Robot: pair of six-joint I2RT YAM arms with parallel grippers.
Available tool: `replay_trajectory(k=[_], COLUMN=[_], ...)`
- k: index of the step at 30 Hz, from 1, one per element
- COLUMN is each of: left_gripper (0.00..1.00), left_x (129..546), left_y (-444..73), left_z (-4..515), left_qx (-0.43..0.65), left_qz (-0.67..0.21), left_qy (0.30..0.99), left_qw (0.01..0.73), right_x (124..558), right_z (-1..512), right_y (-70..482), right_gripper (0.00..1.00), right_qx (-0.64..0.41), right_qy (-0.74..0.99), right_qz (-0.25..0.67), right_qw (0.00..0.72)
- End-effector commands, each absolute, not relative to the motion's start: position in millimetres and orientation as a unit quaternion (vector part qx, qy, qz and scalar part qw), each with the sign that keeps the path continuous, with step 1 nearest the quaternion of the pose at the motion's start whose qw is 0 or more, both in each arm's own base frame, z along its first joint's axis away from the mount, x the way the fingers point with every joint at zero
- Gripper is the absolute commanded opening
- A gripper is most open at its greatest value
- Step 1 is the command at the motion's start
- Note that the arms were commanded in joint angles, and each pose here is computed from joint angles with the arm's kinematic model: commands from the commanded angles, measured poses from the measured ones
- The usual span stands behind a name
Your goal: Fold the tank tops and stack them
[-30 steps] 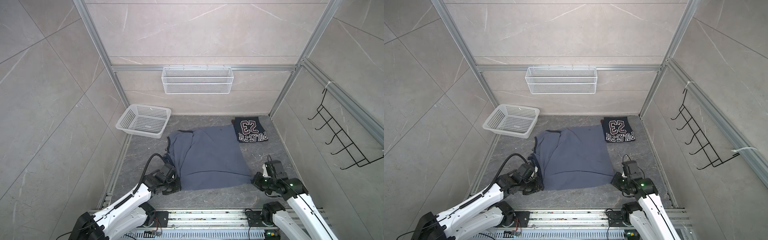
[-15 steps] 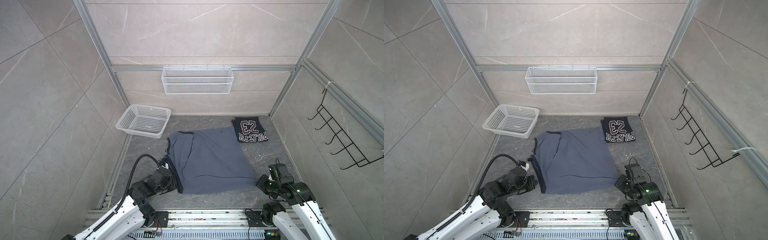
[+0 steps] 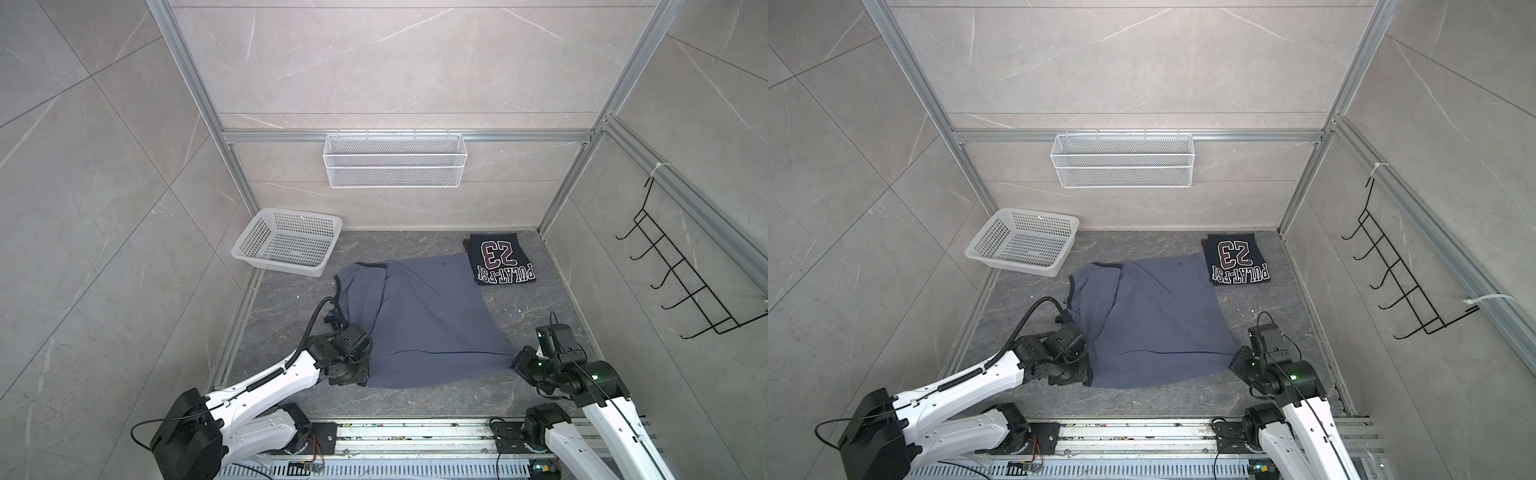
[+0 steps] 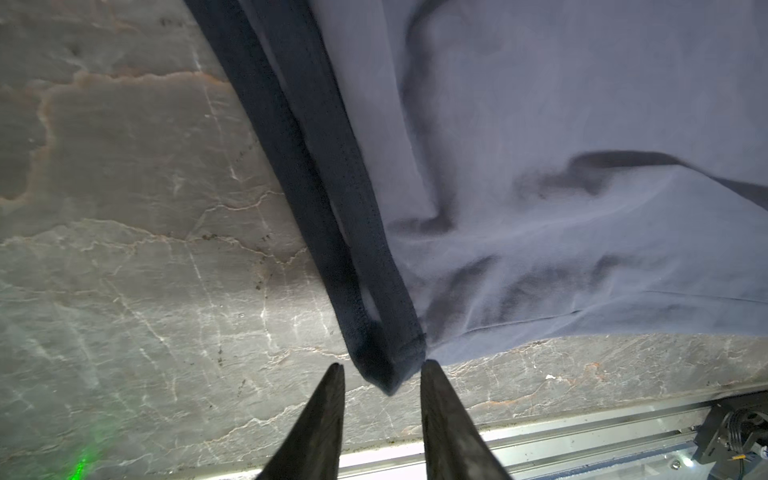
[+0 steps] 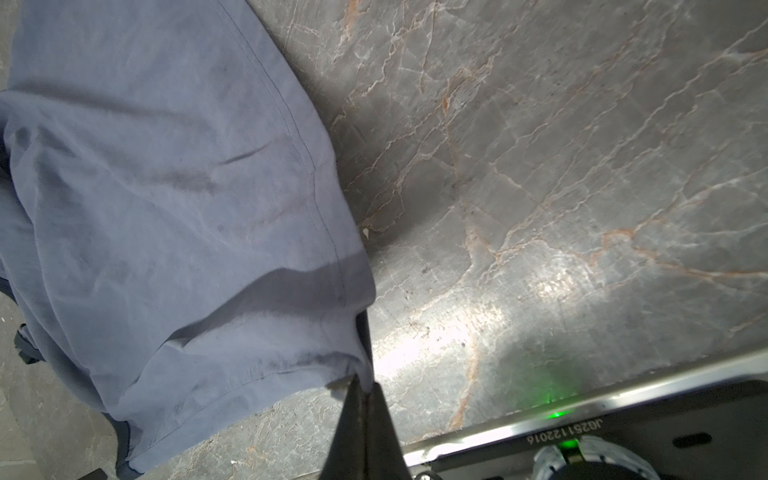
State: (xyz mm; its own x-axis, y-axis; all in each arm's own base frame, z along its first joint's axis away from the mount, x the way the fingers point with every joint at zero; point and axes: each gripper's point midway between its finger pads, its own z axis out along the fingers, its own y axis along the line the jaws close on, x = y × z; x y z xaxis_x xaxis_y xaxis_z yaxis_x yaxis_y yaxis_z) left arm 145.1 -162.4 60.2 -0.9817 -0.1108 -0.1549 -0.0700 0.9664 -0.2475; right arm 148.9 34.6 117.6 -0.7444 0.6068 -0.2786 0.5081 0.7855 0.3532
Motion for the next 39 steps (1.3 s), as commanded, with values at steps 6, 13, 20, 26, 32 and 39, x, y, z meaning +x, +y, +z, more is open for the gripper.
replay_trajectory(k=[6, 13, 20, 26, 32, 39], left_gripper=[0.38, 0.33, 0.21, 0.0, 0.0, 0.0], left_x=[151, 152, 153, 161, 195, 213], left_y=[-174, -179, -181, -181, -170, -143], left_z=[54, 40, 37, 52, 165, 357], left_qx=[-0.053, -0.052, -0.051, -0.05, -0.023, 0.013], left_qz=[-0.135, -0.132, -0.132, -0.144, -0.176, -0.232], left_qy=[0.986, 0.987, 0.988, 0.983, 0.946, 0.83], left_qw=[0.082, 0.07, 0.068, 0.102, 0.269, 0.508], right_x=[150, 149, 149, 152, 169, 195], right_z=[117, 115, 115, 126, 181, 297], right_y=[34, 35, 35, 33, 32, 32], right_gripper=[0.0, 0.0, 0.0, 0.0, 0.0, 0.0], right_qx=[0.296, 0.294, 0.295, 0.292, 0.274, 0.22], right_qy=[0.927, 0.927, 0.926, 0.925, 0.911, 0.874], right_qz=[0.125, 0.129, 0.129, 0.127, 0.142, 0.168], right_qw=[0.195, 0.195, 0.195, 0.209, 0.275, 0.399])
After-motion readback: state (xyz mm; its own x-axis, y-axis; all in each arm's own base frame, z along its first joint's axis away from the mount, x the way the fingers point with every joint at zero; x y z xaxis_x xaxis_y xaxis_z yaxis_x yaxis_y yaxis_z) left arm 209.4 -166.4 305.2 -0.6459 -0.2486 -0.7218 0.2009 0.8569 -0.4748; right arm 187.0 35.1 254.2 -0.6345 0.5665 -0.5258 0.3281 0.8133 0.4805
